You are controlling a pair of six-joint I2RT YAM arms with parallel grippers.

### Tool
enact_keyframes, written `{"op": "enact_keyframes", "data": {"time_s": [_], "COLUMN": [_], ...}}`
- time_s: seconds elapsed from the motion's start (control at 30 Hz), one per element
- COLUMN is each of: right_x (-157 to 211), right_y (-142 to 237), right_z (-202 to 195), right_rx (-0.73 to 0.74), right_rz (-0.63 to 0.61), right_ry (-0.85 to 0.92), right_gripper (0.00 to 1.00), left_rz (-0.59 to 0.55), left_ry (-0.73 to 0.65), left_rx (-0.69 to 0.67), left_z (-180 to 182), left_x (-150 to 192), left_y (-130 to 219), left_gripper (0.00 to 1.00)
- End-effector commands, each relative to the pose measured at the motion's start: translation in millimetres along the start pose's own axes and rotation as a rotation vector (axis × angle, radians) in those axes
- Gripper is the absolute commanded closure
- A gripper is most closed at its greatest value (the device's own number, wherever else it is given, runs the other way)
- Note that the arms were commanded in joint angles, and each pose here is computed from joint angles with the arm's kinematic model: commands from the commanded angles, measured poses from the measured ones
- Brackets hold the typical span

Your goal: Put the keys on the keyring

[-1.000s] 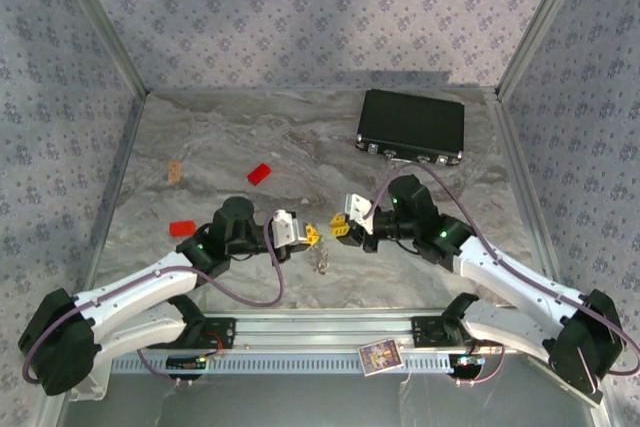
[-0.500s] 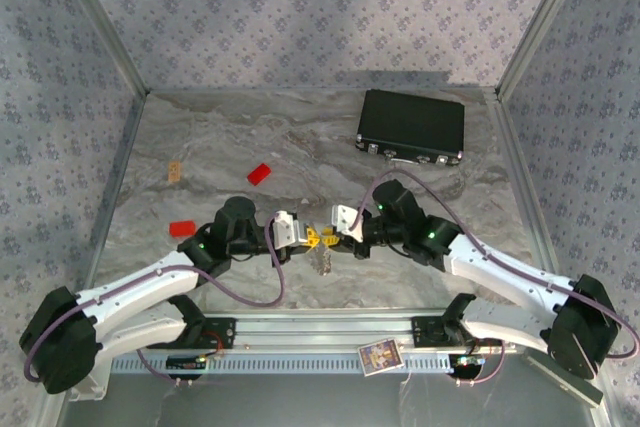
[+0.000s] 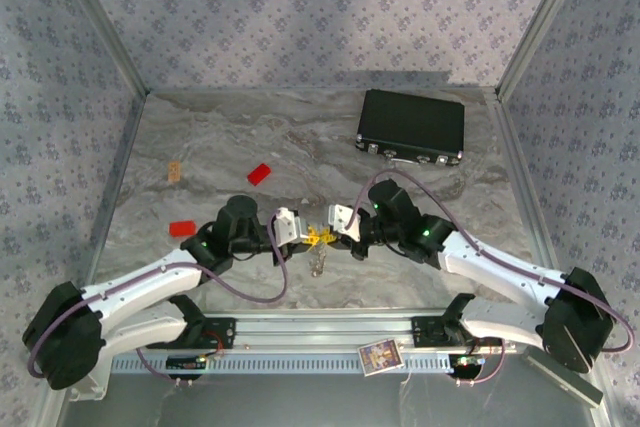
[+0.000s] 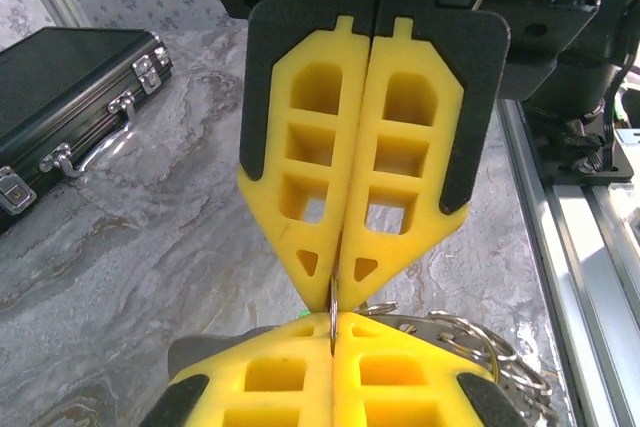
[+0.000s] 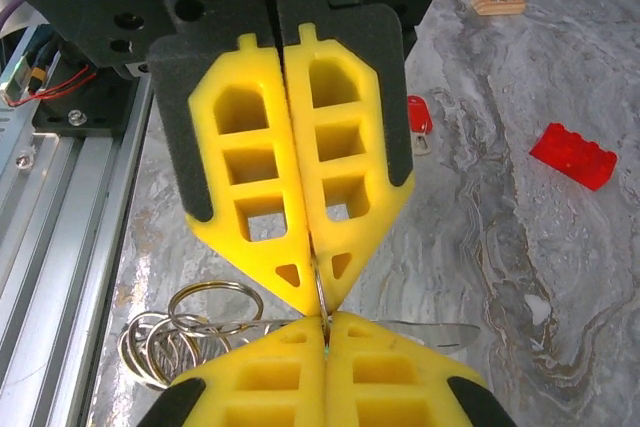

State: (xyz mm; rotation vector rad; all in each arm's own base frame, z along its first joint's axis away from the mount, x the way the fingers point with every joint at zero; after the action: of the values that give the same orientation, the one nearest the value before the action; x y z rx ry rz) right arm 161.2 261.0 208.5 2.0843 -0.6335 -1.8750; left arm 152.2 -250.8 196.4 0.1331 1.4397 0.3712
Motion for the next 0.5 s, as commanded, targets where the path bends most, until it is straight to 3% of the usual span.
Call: {"op": "enact_keyframes", "data": {"time_s": [0.0,0.13,0.47], "right_x": [-17.4,-14.1,-17.0], "right_y": [1.9,7.8,8.9], "right_z": [-3.0,-5.1,-8.7], "right_rx": [0.005,0.018,-0.016], "right_rz": [-0.034,0.057,0.206], "right_ry": [0.052,0.063,0.095], "right_gripper": [1.0,1.0,1.0], "left_rz": [-0.053,0.022,0.022], "left_ry": [-0.019,0.005,0.004], "left_rx": [-0.044,-0.083,-0.061], "left_z": [7.7,11.1,9.8], "left_x": [-18.3,-11.0,-18.5], "left_y": [0.3,3.4,5.1], "left_gripper": [0.76,0.7,0.77]}}
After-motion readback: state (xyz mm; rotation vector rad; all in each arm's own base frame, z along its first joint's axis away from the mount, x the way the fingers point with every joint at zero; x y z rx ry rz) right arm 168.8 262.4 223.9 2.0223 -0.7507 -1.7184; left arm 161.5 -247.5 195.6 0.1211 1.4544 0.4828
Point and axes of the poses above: each hand's point on the last joint's axis, 136 mm out from that joint toward the fingers, its own y axis back along the fingers, its own z axis along the line the jaws close on, x = y × z, the point moved 5 cm from there along y, back along the fingers, and after that the axes turned 2 degrees about -y, right-handed, at the moved point
